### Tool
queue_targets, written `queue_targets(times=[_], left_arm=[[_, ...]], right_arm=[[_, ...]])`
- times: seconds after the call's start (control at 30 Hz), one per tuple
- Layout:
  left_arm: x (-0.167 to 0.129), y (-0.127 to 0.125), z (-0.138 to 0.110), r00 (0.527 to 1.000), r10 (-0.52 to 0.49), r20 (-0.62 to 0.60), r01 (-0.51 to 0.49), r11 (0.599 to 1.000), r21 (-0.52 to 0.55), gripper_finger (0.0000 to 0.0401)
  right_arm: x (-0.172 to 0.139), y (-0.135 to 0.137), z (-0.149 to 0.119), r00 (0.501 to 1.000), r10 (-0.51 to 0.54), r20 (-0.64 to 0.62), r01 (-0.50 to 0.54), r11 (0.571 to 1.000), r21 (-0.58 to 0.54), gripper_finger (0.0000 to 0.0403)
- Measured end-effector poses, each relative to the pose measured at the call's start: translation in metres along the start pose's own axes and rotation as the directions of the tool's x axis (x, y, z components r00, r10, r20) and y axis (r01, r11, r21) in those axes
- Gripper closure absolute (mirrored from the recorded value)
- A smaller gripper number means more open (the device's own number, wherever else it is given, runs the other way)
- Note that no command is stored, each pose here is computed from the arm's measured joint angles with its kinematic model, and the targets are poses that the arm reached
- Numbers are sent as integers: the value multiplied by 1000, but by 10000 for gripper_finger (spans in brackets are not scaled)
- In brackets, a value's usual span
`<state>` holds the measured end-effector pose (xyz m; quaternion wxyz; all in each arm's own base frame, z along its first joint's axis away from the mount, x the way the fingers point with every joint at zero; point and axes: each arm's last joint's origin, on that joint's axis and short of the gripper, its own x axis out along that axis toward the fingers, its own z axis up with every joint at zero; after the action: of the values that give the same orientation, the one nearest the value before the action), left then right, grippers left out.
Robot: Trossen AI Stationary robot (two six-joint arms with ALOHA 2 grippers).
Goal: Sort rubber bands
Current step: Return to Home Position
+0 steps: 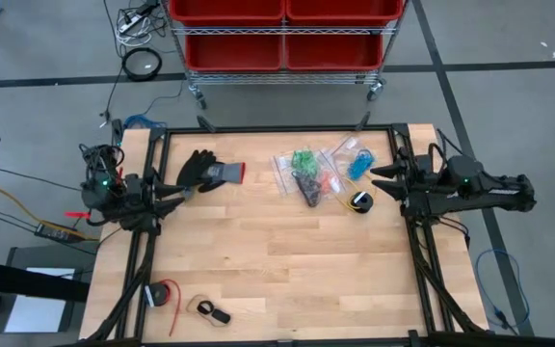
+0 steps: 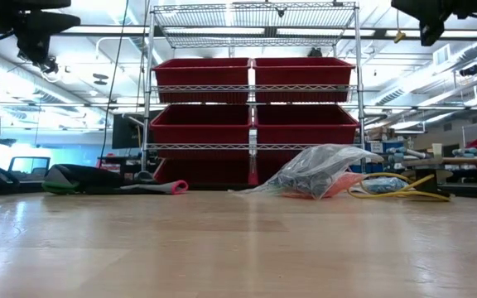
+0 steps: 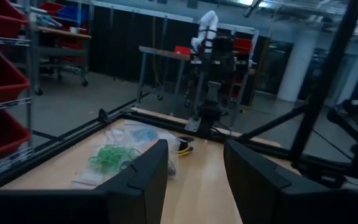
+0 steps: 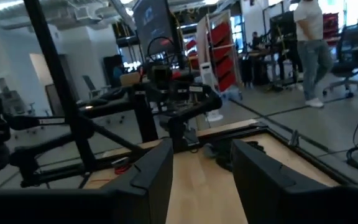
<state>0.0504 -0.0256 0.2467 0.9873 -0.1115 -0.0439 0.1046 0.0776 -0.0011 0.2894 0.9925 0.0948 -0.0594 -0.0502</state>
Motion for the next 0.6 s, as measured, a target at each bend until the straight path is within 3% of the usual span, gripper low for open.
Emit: queue_targets(times=[0.33,0.6], left_arm=[[4,1,-10,998,67,14,-67,998,-6,238],[8,0,-24,994,111,17,-110,994,-25,238]], right_arm=[[-30,-8,-6,993,-74,94,75,997,-9,252],[-29,-9,-13,995,-93,30,94,995,-45,252]])
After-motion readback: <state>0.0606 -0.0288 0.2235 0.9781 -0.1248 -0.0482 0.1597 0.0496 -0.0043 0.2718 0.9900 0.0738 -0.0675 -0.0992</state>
